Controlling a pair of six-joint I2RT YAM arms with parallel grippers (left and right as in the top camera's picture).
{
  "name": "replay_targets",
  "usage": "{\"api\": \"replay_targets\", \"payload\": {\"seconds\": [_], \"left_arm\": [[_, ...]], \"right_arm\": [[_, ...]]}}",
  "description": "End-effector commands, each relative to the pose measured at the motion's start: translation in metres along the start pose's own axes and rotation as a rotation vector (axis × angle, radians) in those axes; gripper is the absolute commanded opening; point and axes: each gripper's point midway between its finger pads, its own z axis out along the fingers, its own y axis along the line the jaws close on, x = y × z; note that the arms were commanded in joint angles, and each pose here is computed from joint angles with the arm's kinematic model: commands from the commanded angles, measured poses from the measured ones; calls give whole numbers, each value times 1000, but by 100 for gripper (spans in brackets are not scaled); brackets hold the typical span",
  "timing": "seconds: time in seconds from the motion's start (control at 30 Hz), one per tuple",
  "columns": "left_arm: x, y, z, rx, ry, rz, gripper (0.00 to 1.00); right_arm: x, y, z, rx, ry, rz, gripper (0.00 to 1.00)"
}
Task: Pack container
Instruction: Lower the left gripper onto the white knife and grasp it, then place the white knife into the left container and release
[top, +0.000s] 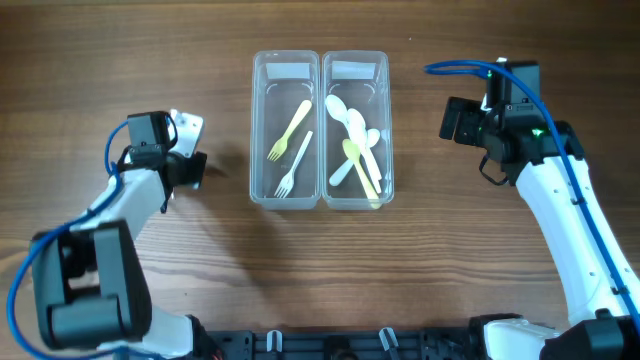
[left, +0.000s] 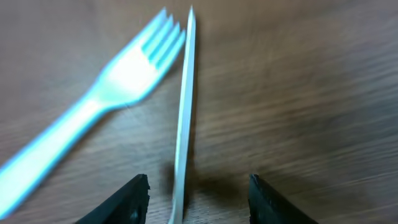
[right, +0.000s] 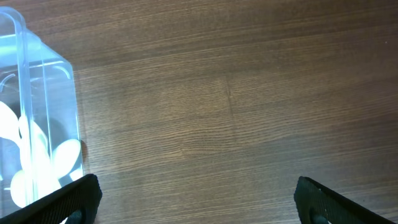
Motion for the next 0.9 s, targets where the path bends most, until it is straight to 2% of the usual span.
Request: {"api": "replay_targets", "payload": {"seconds": [0.0, 0.07, 0.17, 0.27, 0.37, 0.47, 0.67, 0.77, 0.87], "left_arm": [[19, 2, 15, 10, 61, -24, 46], [23, 2, 17, 9, 76, -26, 39], [24, 3, 18, 6, 81, -26, 34], [25, 4, 18, 0, 85, -26, 22], [27, 3, 17, 3, 91, -26, 17], [28, 2, 17, 6, 96, -26, 4], [16, 3, 11, -5, 57, -17, 4], [-10, -3, -4, -12, -14, 20, 4], [-56, -22, -40, -20, -157, 98, 4]], "right_arm": [[-6, -3, -1, 16, -14, -8, 100], [-6, -3, -1, 16, -14, -8, 100], [-6, -3, -1, 16, -14, -9, 100], [-6, -3, -1, 16, -14, -9, 100], [-6, -3, -1, 16, -14, -9, 100], [-6, -3, -1, 16, -14, -8, 100], [-6, -3, -1, 16, -14, -9, 100], [-6, -3, -1, 16, -14, -9, 100], [-6, -3, -1, 16, -14, -9, 100]]}}
